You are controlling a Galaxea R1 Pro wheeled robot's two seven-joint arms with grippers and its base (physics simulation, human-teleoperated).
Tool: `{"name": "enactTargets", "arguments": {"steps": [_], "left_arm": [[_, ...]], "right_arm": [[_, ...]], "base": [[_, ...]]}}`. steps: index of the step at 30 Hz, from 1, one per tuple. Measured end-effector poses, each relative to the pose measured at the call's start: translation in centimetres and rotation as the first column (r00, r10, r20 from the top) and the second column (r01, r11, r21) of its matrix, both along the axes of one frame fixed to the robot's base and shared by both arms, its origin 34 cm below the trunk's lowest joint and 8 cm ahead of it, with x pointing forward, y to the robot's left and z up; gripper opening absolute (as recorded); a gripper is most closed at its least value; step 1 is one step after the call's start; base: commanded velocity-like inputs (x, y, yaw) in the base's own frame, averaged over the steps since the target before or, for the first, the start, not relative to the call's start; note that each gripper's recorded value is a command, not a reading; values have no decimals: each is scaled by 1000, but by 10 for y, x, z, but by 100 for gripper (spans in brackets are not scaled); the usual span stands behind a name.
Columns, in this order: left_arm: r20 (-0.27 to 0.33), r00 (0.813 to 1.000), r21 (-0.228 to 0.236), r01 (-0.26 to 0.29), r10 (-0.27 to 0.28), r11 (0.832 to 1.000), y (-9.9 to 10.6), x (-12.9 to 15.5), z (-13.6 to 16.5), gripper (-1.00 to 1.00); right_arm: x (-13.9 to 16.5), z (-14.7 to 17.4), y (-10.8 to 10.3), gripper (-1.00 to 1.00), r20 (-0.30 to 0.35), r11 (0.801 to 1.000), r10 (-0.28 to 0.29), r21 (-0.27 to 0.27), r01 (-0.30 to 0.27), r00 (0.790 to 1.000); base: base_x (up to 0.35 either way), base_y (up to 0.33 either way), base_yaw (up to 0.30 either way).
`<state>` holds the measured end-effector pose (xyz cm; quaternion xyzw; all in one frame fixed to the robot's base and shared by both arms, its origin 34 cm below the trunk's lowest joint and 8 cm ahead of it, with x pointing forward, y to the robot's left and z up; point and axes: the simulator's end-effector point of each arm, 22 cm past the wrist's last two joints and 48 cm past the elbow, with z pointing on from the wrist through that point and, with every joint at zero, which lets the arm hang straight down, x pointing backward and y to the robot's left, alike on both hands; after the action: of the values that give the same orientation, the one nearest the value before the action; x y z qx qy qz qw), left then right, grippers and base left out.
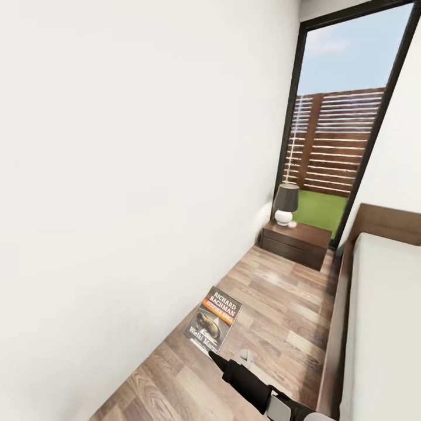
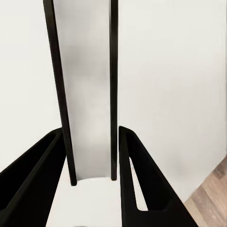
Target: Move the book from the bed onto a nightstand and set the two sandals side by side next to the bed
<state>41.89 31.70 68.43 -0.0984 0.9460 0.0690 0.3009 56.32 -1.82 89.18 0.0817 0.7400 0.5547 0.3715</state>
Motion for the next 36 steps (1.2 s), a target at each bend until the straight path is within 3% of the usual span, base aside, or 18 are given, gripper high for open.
{"name": "enactTargets", "arguments": {"steps": [12,36], "left_arm": [[0,1000,0,2,-2,1000,0,0,0,100],[-1,1000,-3,5,-5,1000,-3,-1,-1,100]], "right_arm": [[0,0,0,-100,0,1000,0,0,0,1000],[0,0,0,-100,1,1000,-2,2,2,1000]], "base": [[210,204,-277],[45,37,-283]]}}
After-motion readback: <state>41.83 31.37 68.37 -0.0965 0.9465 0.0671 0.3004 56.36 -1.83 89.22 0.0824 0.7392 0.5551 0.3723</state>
